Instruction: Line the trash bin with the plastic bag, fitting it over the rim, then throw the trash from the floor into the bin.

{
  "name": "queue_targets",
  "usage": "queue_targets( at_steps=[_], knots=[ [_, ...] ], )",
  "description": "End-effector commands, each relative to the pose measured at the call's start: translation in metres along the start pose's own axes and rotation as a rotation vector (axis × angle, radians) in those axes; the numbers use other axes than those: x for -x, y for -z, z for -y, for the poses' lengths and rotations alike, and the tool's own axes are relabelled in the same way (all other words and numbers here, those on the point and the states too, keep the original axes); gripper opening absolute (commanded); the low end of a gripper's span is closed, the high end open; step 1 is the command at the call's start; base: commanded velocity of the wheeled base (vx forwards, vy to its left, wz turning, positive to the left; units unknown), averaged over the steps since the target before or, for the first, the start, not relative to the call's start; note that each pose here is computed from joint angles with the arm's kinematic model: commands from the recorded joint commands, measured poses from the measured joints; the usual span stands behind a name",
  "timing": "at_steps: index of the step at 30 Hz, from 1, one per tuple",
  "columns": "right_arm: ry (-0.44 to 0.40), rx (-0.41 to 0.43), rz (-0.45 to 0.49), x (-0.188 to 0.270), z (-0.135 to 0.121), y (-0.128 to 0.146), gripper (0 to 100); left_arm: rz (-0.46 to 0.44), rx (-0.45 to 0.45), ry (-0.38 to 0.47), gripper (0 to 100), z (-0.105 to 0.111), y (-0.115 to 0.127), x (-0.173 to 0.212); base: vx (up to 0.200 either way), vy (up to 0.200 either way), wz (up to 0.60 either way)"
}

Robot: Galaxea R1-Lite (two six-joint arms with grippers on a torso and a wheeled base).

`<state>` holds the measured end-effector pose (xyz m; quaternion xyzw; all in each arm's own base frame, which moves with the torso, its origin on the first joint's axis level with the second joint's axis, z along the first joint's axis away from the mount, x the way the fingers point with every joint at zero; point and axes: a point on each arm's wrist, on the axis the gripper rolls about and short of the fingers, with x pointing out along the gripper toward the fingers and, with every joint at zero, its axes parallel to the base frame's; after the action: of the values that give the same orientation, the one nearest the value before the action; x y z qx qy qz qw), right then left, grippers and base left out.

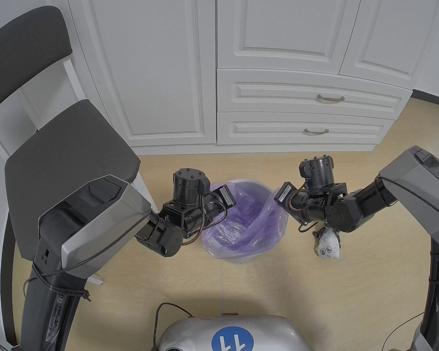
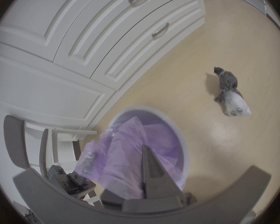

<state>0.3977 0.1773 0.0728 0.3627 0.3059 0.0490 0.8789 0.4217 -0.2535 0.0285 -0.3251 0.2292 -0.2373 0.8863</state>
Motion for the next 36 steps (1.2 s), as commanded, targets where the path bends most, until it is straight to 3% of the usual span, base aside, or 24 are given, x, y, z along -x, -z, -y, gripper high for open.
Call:
queue_targets(
  at_steps=[1, 5, 6, 8, 13, 16, 17, 22, 25, 28, 32, 35, 36],
  knots=[
    [-0.013, -0.027, 0.074, 0.018, 0.003, -0.030, 0, 0.008, -0.008, 0.013, 0, -0.010, 0.008, -0.022, 0.000, 0.000, 0.00],
    [-0.010, -0.030, 0.082, 0.021, 0.003, -0.034, 0, 0.001, -0.012, 0.011, 0, -0.011, 0.011, -0.028, 0.000, 0.000, 0.00],
    [0.004, -0.020, 0.073, 0.021, 0.006, -0.035, 0, -0.054, -0.025, -0.009, 0, 0.002, 0.022, -0.040, 0.000, 0.000, 0.00],
    [0.019, -0.002, 0.047, 0.015, 0.008, -0.026, 0, -0.082, -0.026, -0.029, 0, 0.012, 0.022, -0.044, 0.000, 0.000, 0.00],
    [0.032, 0.015, 0.005, 0.000, 0.012, -0.007, 0, -0.059, -0.029, -0.078, 0, 0.008, 0.020, -0.052, 0.000, 0.000, 0.00],
    [0.042, 0.026, -0.023, -0.008, 0.014, 0.006, 0, -0.027, -0.023, -0.105, 0, 0.004, 0.005, -0.049, 0.000, 0.000, 0.00],
    [0.042, 0.033, -0.034, -0.011, 0.014, 0.013, 0, 0.004, -0.015, -0.108, 0, 0.005, -0.015, -0.041, 0.000, 0.000, 0.00],
    [0.049, 0.038, -0.024, -0.011, 0.016, 0.011, 0, 0.004, -0.010, -0.130, 0, 0.017, -0.042, -0.013, 0.000, 0.000, 0.00],
    [0.121, 0.130, 0.035, -0.010, 0.026, 0.003, 0, -0.042, -0.041, -0.166, 0, 0.017, -0.044, 0.002, 0.000, 0.000, 0.00],
    [0.187, 0.239, 0.072, -0.003, 0.036, -0.005, 0, -0.097, -0.158, -0.215, 0, 0.002, -0.040, 0.010, 0.000, 0.000, 0.00],
    [0.210, 0.294, 0.072, 0.012, 0.042, -0.012, 0, -0.146, -0.270, -0.273, 0, -0.025, -0.038, 0.020, 0.000, 0.000, 0.00],
    [0.239, 0.350, 0.061, 0.016, 0.050, -0.012, 0, -0.157, -0.302, -0.286, 0, -0.035, -0.034, 0.020, 0.000, 0.000, 0.00],
    [0.268, 0.409, 0.038, 0.017, 0.058, -0.009, 0, -0.166, -0.314, -0.291, 0, -0.040, -0.028, 0.020, 0.000, 0.000, 0.00]
  ],
)
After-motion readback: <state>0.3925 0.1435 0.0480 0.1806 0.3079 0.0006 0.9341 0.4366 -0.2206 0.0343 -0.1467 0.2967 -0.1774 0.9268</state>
